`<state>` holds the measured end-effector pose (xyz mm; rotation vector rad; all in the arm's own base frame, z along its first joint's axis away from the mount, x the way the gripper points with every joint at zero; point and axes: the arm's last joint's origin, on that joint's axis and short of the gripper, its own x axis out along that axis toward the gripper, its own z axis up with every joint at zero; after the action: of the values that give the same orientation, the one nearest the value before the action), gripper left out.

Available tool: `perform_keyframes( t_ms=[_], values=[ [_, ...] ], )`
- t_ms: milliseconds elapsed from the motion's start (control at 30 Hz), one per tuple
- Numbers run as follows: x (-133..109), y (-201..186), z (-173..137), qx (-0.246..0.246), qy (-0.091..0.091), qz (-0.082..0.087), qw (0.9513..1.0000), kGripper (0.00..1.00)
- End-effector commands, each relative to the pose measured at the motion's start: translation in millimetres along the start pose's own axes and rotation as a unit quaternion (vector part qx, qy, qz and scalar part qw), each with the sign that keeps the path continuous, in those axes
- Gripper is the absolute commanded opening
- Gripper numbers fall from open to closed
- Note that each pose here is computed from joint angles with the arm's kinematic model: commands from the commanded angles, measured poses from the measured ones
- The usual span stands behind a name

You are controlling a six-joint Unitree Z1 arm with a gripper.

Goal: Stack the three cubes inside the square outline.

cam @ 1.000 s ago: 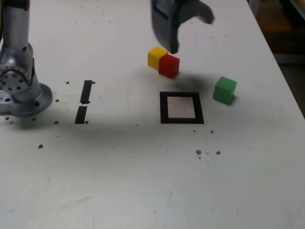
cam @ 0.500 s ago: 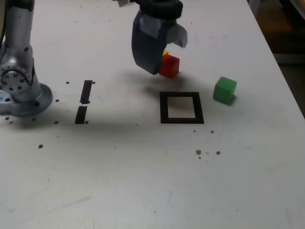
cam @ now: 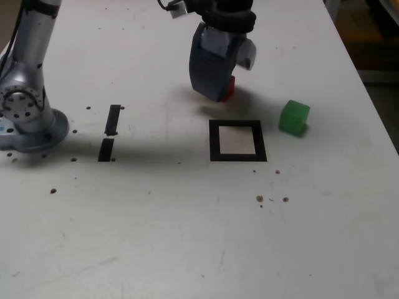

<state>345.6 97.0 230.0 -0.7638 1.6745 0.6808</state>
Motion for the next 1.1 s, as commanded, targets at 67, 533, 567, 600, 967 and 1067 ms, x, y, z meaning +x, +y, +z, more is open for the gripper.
perform_keyframes(
  t_ms=[67, 533, 567, 600, 967, 1067],
  values=[
    [6.9, -0.9, 4.2, -0.003, 0.014, 0.001, 0.9999, 0.81],
    [11.0, 4.1, 15.7, -0.010, 0.000, 0.006, 0.9999, 0.60],
    [10.4, 4.9, 16.3, -0.010, -0.004, 0.008, 0.9999, 0.54],
    [9.5, 5.4, 16.7, -0.010, -0.008, 0.009, 0.9999, 0.48],
    [-17.2, -3.4, -4.5, 0.030, -0.035, 0.007, 0.9989, 0.08],
    [-30.3, -10.9, -19.8, 0.059, -0.038, 0.009, 0.9975, 0.05]
  ],
)
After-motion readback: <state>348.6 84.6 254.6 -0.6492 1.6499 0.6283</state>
